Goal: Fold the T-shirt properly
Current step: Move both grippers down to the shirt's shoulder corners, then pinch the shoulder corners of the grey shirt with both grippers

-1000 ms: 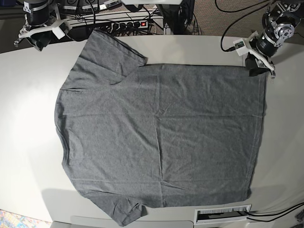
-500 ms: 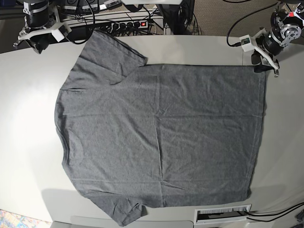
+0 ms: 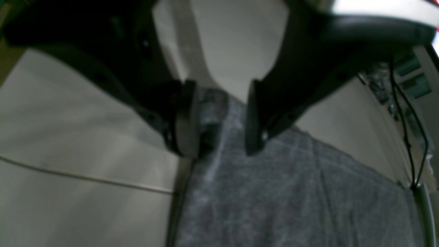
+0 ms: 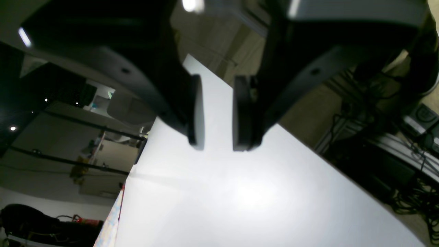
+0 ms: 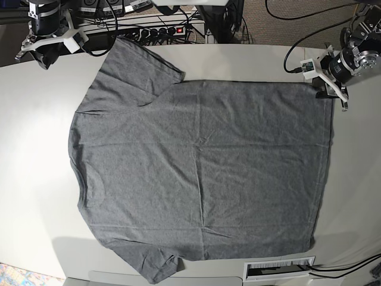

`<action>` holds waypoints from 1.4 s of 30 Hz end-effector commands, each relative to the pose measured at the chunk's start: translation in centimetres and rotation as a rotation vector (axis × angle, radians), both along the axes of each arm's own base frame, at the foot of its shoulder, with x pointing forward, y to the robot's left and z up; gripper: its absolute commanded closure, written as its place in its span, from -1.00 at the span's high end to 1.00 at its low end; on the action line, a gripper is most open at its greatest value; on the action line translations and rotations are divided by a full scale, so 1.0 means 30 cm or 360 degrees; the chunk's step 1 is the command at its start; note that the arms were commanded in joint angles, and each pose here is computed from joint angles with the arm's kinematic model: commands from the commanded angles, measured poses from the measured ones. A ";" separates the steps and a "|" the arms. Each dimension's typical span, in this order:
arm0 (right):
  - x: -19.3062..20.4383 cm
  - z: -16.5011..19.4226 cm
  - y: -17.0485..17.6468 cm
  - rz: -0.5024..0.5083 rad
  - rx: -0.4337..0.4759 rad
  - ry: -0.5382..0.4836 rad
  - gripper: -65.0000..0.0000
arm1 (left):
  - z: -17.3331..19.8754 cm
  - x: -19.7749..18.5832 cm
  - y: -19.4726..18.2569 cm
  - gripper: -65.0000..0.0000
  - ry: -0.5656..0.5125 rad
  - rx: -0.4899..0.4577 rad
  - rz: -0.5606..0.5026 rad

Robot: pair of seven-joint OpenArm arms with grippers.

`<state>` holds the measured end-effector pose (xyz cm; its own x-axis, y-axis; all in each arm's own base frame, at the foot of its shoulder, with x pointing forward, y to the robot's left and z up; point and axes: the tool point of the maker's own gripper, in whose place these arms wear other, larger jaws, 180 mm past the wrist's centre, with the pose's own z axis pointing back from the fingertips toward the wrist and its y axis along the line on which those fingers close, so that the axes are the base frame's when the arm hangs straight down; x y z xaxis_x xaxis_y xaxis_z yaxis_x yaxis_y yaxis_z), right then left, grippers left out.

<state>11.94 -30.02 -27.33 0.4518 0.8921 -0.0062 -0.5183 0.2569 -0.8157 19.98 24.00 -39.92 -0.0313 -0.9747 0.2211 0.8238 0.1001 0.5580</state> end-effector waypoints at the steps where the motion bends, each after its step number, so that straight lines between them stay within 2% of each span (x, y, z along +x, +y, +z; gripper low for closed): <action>1: 0.012 0.029 0.000 0.0017 -0.0030 -0.0040 -0.52 | 0.007 0.003 0.008 -0.27 0.0010 0.0008 -0.0015; 5: 0.012 0.029 -0.001 0.0018 -0.0034 -0.0041 -0.52 | -0.003 0.014 0.037 -0.37 0.0012 0.0032 0.0009; 8: 0.018 0.040 -0.004 0.0042 -0.0081 -0.0053 -0.52 | -0.011 0.020 0.058 -0.52 0.0016 0.0052 0.0028; 10: 0.023 0.050 -0.008 0.0064 -0.0133 -0.0064 -0.52 | -0.011 0.020 0.059 -0.67 0.0016 0.0052 0.0029; 13: 0.027 0.058 -0.011 0.0079 -0.0171 -0.0072 -0.52 | -0.011 0.019 0.060 -1.00 0.0017 0.0054 0.0029; 17: 0.027 0.058 -0.011 0.0080 -0.0172 -0.0072 -0.52 | -0.022 -0.006 0.045 -1.00 0.0089 0.0050 -0.0006; 20: 0.022 0.043 -0.001 0.0062 -0.0098 -0.0057 -0.51 | -0.019 -0.037 0.006 -1.00 0.0129 0.0007 -0.0039; 24: 0.004 -0.003 0.037 0.0099 0.0035 0.0043 -0.08 | -0.009 -0.080 -0.047 -1.00 0.0150 -0.0040 -0.0086; 28: -0.004 -0.046 0.091 0.0178 0.0175 0.0144 -0.07 | -0.011 -0.100 -0.059 -1.00 0.0168 -0.0052 -0.0097; 35: -0.003 -0.099 0.166 0.0203 0.0435 0.0276 -0.07 | -0.010 -0.099 -0.062 -1.00 0.0165 -0.0057 -0.0099; 42: -0.010 -0.109 0.198 0.0207 0.0552 0.0294 -0.07 | -0.009 -0.099 -0.069 -1.00 0.0163 -0.0073 -0.0104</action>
